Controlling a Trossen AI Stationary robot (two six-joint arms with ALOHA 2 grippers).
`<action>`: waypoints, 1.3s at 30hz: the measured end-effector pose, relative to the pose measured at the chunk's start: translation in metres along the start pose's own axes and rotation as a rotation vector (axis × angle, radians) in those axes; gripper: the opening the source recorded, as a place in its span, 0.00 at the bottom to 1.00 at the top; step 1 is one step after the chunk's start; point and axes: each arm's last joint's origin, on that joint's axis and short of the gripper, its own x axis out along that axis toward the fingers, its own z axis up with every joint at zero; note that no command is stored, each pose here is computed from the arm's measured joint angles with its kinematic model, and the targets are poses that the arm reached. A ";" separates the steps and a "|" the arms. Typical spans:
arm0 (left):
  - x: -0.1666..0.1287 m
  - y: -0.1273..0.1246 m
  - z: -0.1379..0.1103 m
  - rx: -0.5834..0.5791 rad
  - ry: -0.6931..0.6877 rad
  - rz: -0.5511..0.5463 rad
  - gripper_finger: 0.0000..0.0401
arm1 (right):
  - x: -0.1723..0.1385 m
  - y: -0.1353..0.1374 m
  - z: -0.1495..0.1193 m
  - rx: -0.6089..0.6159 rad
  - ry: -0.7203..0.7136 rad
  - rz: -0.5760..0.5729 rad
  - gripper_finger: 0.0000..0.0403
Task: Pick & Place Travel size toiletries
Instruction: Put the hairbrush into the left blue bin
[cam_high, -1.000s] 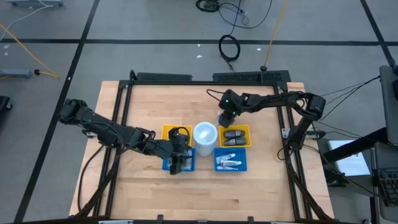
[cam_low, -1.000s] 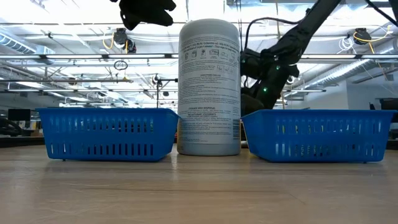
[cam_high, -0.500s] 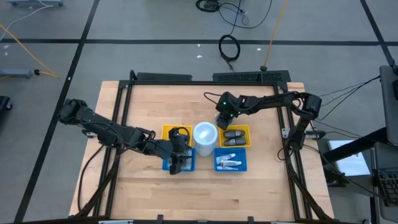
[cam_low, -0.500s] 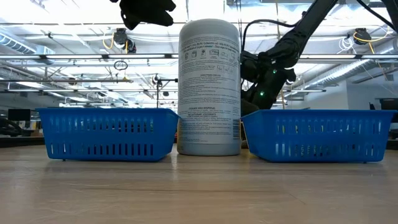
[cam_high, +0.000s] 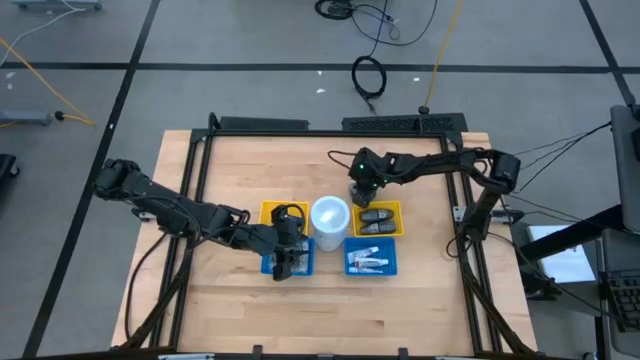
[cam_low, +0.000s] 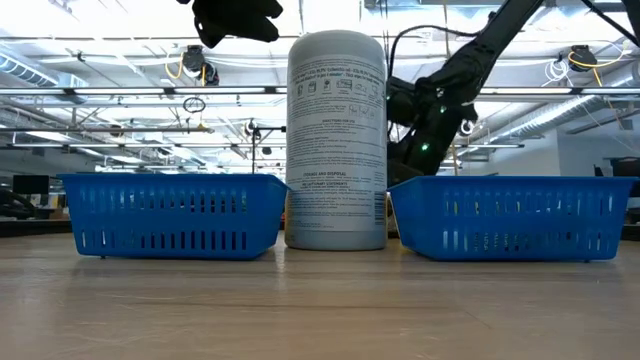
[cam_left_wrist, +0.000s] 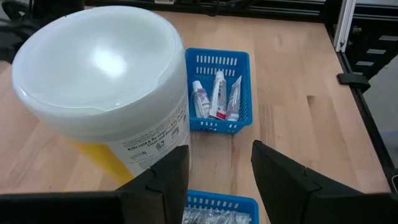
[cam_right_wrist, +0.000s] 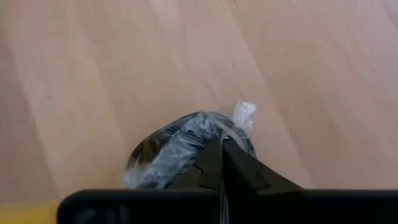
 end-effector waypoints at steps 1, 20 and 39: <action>0.000 0.000 0.000 0.000 0.000 0.000 0.44 | -0.004 0.000 0.001 -0.002 -0.003 -0.015 0.00; -0.001 -0.002 0.007 -0.020 -0.067 -0.016 0.44 | -0.131 0.024 0.033 -0.050 -0.483 -0.082 0.00; -0.005 0.002 0.029 -0.078 -0.328 0.172 0.44 | -0.205 0.098 0.026 -0.218 -0.843 0.102 0.00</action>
